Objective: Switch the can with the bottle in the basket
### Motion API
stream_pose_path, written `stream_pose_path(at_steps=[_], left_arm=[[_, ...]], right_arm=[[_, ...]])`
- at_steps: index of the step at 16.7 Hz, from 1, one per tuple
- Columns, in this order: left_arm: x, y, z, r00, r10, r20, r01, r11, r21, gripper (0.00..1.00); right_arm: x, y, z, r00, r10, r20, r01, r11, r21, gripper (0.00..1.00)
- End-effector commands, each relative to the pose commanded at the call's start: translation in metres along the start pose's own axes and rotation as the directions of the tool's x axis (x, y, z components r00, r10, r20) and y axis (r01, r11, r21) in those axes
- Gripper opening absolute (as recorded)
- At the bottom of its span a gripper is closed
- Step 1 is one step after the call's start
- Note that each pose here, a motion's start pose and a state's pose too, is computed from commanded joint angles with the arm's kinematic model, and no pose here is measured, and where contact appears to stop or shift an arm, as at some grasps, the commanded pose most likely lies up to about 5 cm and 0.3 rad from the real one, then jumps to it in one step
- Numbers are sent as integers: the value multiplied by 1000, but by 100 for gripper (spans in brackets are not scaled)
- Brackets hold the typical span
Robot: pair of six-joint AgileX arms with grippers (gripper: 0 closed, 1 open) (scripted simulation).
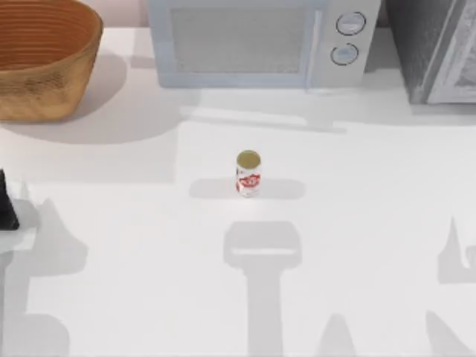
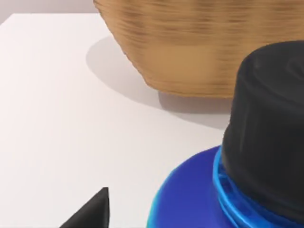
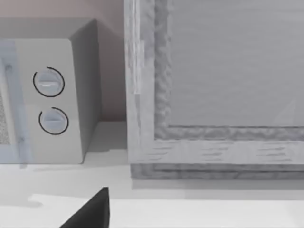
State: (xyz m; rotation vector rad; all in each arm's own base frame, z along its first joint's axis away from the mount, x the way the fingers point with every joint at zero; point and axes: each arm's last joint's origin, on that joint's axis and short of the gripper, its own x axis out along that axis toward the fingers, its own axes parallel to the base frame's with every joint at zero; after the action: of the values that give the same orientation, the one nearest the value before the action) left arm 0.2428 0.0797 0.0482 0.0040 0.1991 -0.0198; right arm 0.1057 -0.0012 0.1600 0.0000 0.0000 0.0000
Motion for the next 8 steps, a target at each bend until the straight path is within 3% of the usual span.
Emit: stream_pose_path(at_steps=[5, 8], left_arm=[[7, -1, 0, 1000, 0, 0, 0, 1000, 0, 100], [7, -1, 0, 1000, 0, 0, 0, 1000, 0, 77]], right_arm=[[0, 0, 0, 1000, 0, 0, 0, 1000, 0, 100], [0, 0, 0, 1000, 0, 0, 0, 1000, 0, 100]])
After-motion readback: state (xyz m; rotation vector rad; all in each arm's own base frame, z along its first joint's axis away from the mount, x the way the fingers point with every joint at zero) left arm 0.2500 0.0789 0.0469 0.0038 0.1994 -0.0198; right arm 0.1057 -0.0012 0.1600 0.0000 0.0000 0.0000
